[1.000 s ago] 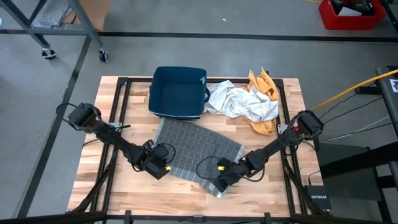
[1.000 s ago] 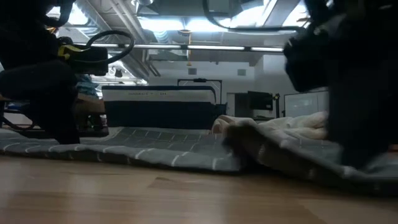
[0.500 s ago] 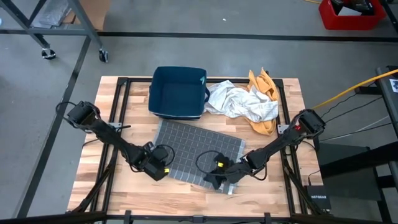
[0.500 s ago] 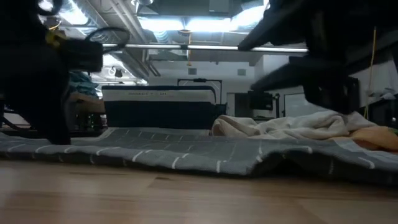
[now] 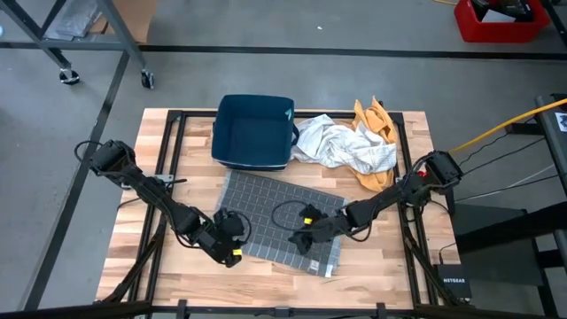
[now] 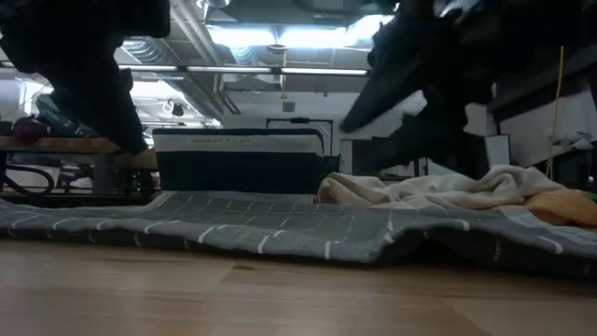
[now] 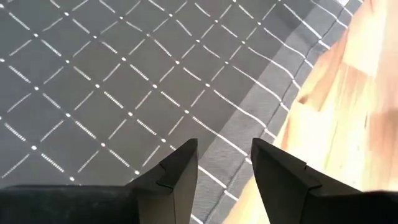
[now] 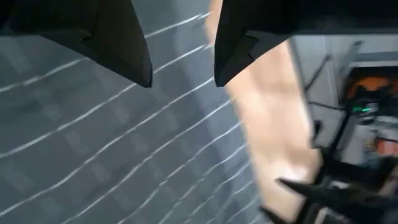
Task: Fold towel
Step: Fold the gray patterned towel
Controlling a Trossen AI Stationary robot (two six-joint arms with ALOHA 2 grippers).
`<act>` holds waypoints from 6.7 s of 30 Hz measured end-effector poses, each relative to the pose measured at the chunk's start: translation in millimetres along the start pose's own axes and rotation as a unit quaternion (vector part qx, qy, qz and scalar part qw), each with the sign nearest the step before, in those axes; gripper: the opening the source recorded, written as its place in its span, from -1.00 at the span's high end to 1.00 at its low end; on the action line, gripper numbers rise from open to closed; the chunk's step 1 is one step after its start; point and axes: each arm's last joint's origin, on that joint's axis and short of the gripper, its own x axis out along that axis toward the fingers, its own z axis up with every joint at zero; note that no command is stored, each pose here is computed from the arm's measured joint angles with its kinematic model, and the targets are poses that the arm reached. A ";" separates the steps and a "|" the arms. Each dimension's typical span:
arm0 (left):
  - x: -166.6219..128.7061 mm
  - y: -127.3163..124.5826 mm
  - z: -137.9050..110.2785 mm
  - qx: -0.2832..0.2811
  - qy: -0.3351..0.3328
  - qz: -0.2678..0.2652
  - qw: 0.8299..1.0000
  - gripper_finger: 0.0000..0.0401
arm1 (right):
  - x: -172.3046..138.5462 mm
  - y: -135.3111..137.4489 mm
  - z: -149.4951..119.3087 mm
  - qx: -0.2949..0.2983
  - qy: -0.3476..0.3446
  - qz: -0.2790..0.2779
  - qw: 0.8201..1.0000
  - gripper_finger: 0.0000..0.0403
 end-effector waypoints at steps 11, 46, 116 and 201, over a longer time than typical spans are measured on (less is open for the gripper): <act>0.1 0.1 0.2 0.001 -0.001 0.001 1.000 0.29 | 5.1 -17.1 30.7 -0.013 -0.026 -0.037 0.999 0.79; 44.7 17.6 -18.8 -0.038 0.047 0.107 0.992 0.89 | 2.8 -47.0 11.4 -0.015 0.112 -0.167 0.979 0.98; 46.3 25.0 29.8 -0.035 0.019 0.085 0.996 0.99 | -1.5 -21.6 -34.9 -0.072 0.106 -0.110 0.986 0.82; 93.5 -107.2 -19.2 0.477 -0.084 -0.081 0.871 0.05 | -110.8 -16.6 -90.4 -0.496 0.280 -0.130 0.811 0.08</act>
